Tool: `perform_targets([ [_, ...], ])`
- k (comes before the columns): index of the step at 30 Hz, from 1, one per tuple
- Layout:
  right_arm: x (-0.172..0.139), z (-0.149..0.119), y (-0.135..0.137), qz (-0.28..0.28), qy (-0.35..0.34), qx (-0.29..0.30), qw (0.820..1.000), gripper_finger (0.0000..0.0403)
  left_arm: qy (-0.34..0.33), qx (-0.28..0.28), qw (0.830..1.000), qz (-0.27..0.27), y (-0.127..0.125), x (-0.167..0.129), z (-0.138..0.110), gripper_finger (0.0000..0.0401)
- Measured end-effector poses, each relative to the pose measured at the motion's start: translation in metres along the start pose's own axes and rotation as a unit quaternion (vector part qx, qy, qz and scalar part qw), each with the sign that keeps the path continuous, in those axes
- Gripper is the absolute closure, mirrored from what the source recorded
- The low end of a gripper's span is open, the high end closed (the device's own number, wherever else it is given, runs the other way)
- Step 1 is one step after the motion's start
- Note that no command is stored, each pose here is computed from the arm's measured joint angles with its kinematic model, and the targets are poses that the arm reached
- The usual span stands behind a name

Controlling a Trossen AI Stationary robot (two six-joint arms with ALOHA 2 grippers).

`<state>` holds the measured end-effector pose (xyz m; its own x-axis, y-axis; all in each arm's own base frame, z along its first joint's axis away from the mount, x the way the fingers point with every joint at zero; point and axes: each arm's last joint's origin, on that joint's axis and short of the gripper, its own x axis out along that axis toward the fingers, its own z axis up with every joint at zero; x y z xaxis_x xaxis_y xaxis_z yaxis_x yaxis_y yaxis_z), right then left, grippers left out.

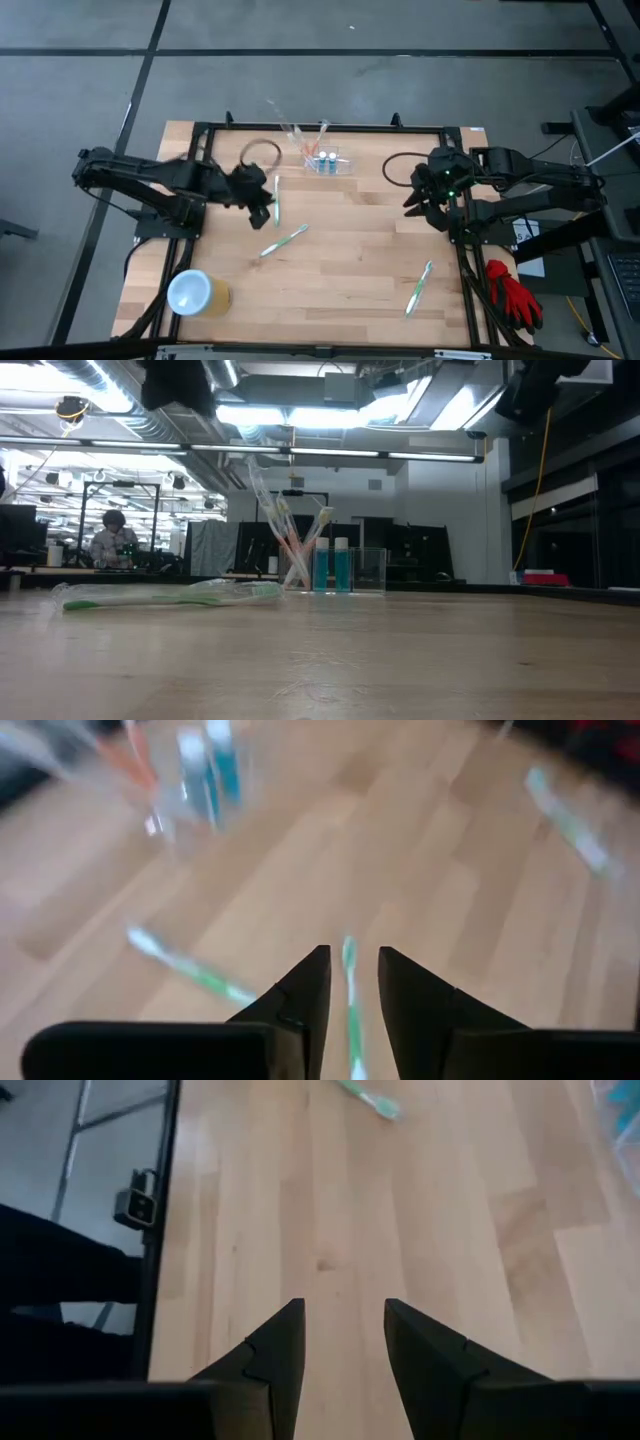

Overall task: Pick & Place toothbrushing station
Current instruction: Put the middle green toothbrush into the transparent organizer

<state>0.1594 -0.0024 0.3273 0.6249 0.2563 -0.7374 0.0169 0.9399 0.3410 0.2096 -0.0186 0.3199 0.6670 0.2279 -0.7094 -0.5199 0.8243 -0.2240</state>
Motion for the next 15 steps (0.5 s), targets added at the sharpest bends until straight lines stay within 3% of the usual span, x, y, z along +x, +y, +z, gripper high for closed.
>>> perform_targets([
  [3,-0.001,0.003,0.001,0.004,-0.018,-0.007,1.0,0.0263,0.074,0.008,0.997,0.011,-0.006,0.022,-0.018,0.0313],
  [6,-0.001,0.004,0.001,0.002,-0.021,0.001,1.0,0.0263,0.106,0.008,0.994,0.03,-0.015,0.039,-0.027,0.0294],
  [11,-0.001,0.004,0.001,0.005,-0.021,0.004,1.0,0.0263,0.115,0.029,0.993,0.03,-0.033,0.078,-0.032,0.026],
  [15,-0.001,0.006,0.002,0.007,-0.033,-0.011,0.999,0.0263,0.126,0.011,0.992,0.03,-0.036,0.11,-0.032,0.0239],
])
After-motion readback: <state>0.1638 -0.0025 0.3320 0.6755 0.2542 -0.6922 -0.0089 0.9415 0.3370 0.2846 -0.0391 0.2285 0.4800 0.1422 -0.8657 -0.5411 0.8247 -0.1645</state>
